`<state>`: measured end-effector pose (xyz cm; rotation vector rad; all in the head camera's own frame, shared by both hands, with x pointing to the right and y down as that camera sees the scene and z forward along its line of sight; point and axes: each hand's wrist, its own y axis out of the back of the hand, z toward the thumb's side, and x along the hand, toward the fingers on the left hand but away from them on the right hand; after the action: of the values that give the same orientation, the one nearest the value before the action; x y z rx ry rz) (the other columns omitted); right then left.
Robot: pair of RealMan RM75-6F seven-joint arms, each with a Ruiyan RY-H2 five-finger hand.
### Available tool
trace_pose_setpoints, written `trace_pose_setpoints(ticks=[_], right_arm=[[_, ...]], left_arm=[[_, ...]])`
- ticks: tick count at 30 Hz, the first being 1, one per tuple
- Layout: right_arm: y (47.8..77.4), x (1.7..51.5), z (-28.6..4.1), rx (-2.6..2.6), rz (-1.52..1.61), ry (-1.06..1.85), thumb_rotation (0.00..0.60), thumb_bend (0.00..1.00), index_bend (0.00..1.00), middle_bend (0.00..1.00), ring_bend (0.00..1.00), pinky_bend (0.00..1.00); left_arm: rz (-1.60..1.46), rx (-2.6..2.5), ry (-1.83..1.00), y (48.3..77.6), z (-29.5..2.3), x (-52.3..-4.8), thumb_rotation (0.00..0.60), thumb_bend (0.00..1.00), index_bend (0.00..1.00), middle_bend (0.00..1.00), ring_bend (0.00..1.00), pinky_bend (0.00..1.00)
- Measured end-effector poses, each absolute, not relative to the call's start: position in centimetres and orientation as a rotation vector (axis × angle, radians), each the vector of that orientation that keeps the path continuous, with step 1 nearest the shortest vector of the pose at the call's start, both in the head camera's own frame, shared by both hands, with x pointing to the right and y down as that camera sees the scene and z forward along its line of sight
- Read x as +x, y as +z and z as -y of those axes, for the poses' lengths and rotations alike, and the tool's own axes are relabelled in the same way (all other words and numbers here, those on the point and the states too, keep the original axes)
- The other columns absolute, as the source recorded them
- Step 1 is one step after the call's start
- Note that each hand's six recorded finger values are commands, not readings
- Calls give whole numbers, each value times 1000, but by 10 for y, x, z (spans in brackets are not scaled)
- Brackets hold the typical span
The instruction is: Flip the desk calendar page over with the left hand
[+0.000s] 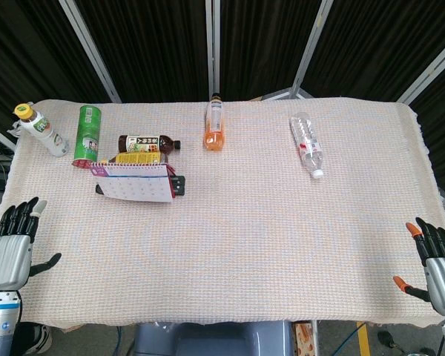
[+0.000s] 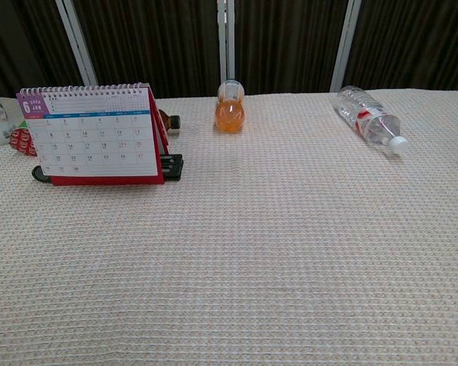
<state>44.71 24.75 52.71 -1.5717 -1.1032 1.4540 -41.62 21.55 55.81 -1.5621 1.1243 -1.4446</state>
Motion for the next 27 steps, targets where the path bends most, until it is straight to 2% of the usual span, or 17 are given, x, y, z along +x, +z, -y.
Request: trace_pose_setpoints(ticks=[12,14,16,17,19,20,23,27], right_arm=[[524,447,-247,-1571,1113,1444,600,0,3,0,0,0],[524,447,-247,-1571,1114,1443,600,0,3,0,0,0],[524,447,-246,-1571,1116,1444,600,0,3,0,0,0],[524,447,-246,-1572,1118,1444,600,0,3,0,0,0],[523,448,-246,-1572,1121,1443,600,0,3,0,0,0],[523,448,-246,-1572,1121,1443,600,0,3,0,0,0],[523,448,-247,-1579,1123,1445,600,0,3,0,0,0],[522,449,-247,-1582,1130,1442,600,0,3,0,0,0]], left_arm=[[-1124,-1565,-1452,560,-216,-415,600,133,0,0,0,0],[-1140,-1571,-1453,561,-215,-416,600,169,0,3,19,51],[-1165,-1579,-1460,564,-215,-417,600,281,0,120,170,229],[-1183,-1583,-1461,564,-214,-417,600,368,0,254,316,359],[-1247,-1589,-1458,567,-210,-418,600,489,0,474,510,497],[-1277,-1591,-1458,569,-208,-419,600,536,0,551,576,536],[-1360,-1621,-1474,579,-205,-420,600,624,0,625,641,580],[-1425,-1730,-1527,599,-204,-418,600,692,0,637,650,605]])
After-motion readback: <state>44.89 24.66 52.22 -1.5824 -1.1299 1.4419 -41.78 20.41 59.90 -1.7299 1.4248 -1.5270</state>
